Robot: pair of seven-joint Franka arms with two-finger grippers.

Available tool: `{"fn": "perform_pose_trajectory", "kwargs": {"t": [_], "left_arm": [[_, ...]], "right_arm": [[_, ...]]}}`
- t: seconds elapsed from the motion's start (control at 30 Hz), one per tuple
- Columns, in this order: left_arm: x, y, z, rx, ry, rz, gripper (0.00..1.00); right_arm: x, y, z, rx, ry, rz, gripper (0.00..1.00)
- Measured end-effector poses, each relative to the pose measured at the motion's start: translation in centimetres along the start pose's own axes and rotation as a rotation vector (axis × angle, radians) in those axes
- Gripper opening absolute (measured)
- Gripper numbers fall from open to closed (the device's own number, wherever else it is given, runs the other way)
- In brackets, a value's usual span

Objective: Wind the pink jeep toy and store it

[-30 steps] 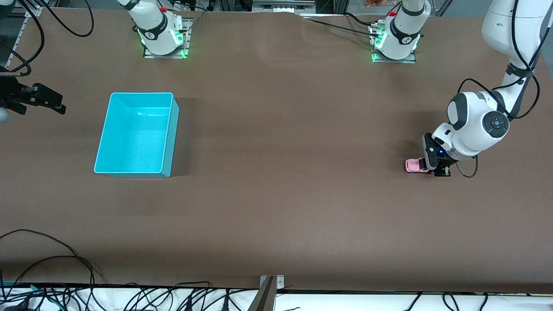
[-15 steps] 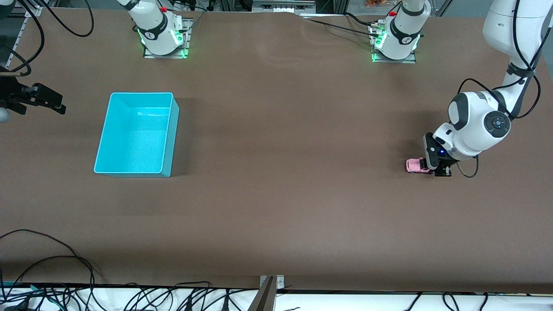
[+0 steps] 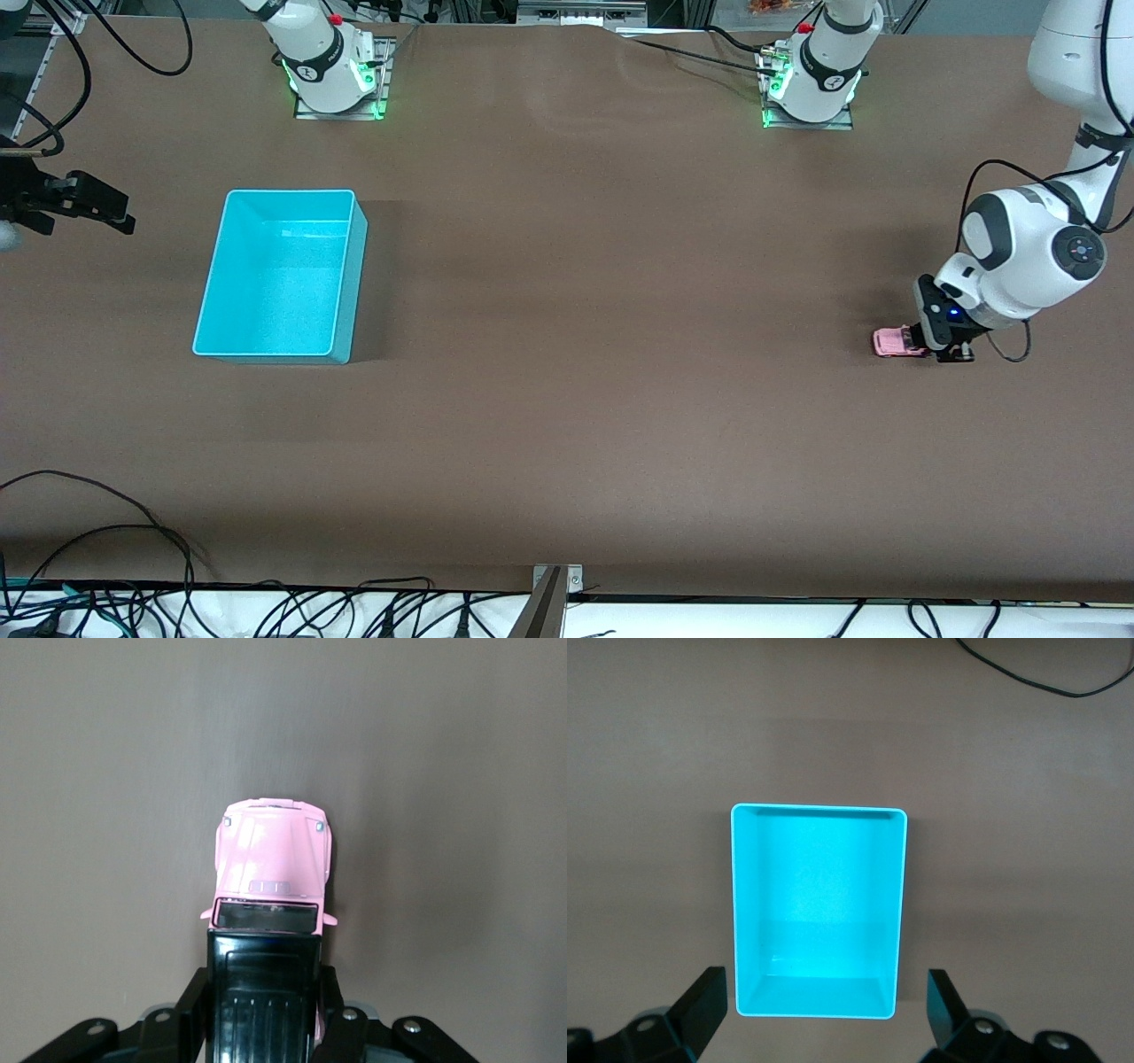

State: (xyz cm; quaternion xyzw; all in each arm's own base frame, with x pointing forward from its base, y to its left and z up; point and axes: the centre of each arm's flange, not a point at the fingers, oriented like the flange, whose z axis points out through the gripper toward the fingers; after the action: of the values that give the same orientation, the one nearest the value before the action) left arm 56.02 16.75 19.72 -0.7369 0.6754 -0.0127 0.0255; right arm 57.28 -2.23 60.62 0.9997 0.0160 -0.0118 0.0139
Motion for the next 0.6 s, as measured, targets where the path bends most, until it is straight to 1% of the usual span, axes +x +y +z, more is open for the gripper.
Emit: {"fn": "perform_pose_trajectory", "kwargs": {"t": [0.17,0.27,0.4,0.6], "left_arm": [[-4.5,-0.4,0.1,0.011,-0.006,0.001,0.52],[-6.5,-0.6,0.1,0.015,-0.007,0.010,0.52],[-8.1,-0.9,0.2,0.018,0.004,0.018,0.52],[-8.7,-0.9,0.2,0.020,0.011,0.017,0.52]], "right_arm": [[0.0,0.0,0.0,0.000,0.000,0.000,1.00],[0.0,0.0,0.0,0.000,0.000,0.000,1.00],[0.0,0.0,0.0,0.000,0.000,0.000,1.00],[0.0,0.0,0.0,0.000,0.000,0.000,1.00]]}}
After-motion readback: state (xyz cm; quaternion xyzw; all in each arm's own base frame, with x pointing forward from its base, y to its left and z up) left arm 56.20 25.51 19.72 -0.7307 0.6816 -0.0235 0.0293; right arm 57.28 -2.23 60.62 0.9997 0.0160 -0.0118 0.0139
